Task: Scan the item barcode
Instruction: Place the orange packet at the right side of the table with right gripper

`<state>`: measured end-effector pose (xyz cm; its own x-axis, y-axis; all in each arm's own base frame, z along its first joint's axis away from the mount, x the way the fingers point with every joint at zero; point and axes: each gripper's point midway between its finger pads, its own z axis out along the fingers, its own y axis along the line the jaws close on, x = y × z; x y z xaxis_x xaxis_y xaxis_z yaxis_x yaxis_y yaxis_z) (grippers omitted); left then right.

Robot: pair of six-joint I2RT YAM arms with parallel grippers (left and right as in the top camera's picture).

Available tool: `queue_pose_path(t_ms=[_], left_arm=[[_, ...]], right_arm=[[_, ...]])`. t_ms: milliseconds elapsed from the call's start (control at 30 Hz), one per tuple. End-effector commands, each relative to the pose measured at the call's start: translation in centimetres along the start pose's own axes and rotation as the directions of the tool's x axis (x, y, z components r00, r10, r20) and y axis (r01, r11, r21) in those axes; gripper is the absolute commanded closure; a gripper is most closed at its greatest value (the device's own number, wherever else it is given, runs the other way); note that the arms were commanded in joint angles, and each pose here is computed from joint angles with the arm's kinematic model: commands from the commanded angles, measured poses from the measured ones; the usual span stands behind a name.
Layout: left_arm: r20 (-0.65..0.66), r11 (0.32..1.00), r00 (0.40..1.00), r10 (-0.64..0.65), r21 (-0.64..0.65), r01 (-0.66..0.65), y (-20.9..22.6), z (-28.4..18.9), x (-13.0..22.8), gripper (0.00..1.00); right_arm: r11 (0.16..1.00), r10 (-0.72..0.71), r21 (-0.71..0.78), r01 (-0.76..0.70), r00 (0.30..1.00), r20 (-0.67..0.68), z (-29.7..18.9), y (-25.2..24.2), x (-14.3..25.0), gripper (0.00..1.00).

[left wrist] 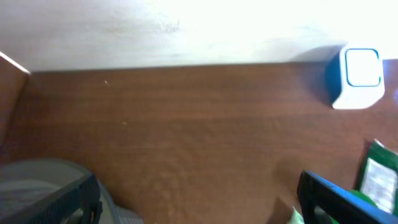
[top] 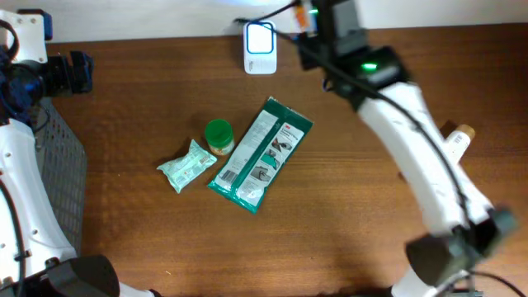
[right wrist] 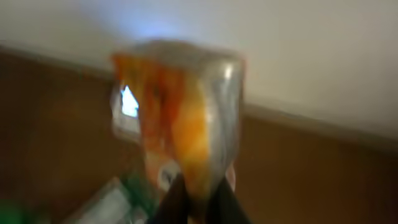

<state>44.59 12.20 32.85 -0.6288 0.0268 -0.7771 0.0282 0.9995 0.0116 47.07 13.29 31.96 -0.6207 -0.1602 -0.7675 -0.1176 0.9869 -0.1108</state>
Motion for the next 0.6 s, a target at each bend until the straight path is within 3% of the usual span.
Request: queue_pose_path(t_ms=[0, 67, 133, 233, 267, 333, 367, 400, 433, 467, 567], left_arm=[[0.011, 1.0, 1.0, 0.017, 0.002, -0.017, 0.1, -0.1, -0.3, 0.01], [0.011, 1.0, 1.0, 0.017, 0.002, -0.017, 0.1, -0.1, -0.3, 0.01], [0.011, 1.0, 1.0, 0.017, 0.002, -0.017, 0.1, -0.1, -0.3, 0.01], [0.011, 1.0, 1.0, 0.017, 0.002, -0.017, 0.1, -0.1, -0.3, 0.01], [0.011, 1.0, 1.0, 0.017, 0.002, -0.017, 0.1, -0.1, -0.3, 0.01], [0.011, 1.0, 1.0, 0.017, 0.002, -0.017, 0.1, -0.1, -0.3, 0.01], [0.011, 1.0, 1.0, 0.017, 0.001, -0.017, 0.1, -0.1, -0.3, 0.01], [0.011, 1.0, 1.0, 0.017, 0.001, -0.017, 0.1, -0.1, -0.3, 0.01], [0.011, 1.0, 1.0, 0.016, 0.002, -0.016, 0.1, -0.1, -0.3, 0.01], [0.005, 1.0, 1.0, 0.009, 0.008, -0.009, 0.0, -0.1, -0.2, 0.01], [-0.021, 0.992, 0.998, -0.065, 0.106, 0.067, -1.9, -0.2, 0.5, 0.01]], right_arm=[[0.936, 0.348, 0.13, -0.328, 0.917, -0.193, -3.2, -6.7, 5.8, 0.96], [0.869, 0.492, 0.253, -0.425, 0.79, -0.366, -3.4, -11.6, 11.7, 0.96], [0.79, 0.612, 0.329, -0.517, 0.65, -0.451, -1.4, -15.2, 17.4, 0.96], [0.664, 0.741, 0.364, -0.653, 0.51, -0.436, 3.1, -19.1, 25.3, 0.96], [0.647, 0.755, 0.354, -0.676, 0.502, -0.421, 4.0, -19.4, 26.2, 0.96], [0.656, 0.748, 0.325, -0.681, 0.53, -0.4, 5.8, -19.7, 28.0, 0.82], [0.668, 0.736, 0.325, -0.67, 0.531, -0.42, 5.9, -19.4, 28.9, 0.68], [0.676, 0.726, 0.32, -0.664, 0.526, -0.443, 5.6, -19.0, 29.1, 0.61], [0.712, 0.677, 0.247, -0.657, 0.548, -0.492, 5.1, -18.0, 28.5, 0.49], [0.711, 0.668, 0.234, -0.663, 0.535, -0.517, 4.1, -17.7, 27.4, 0.46], [0.757, 0.454, -0.144, -0.638, 0.671, -0.587, 1.6, -10.8, 20.1, 0.46]])
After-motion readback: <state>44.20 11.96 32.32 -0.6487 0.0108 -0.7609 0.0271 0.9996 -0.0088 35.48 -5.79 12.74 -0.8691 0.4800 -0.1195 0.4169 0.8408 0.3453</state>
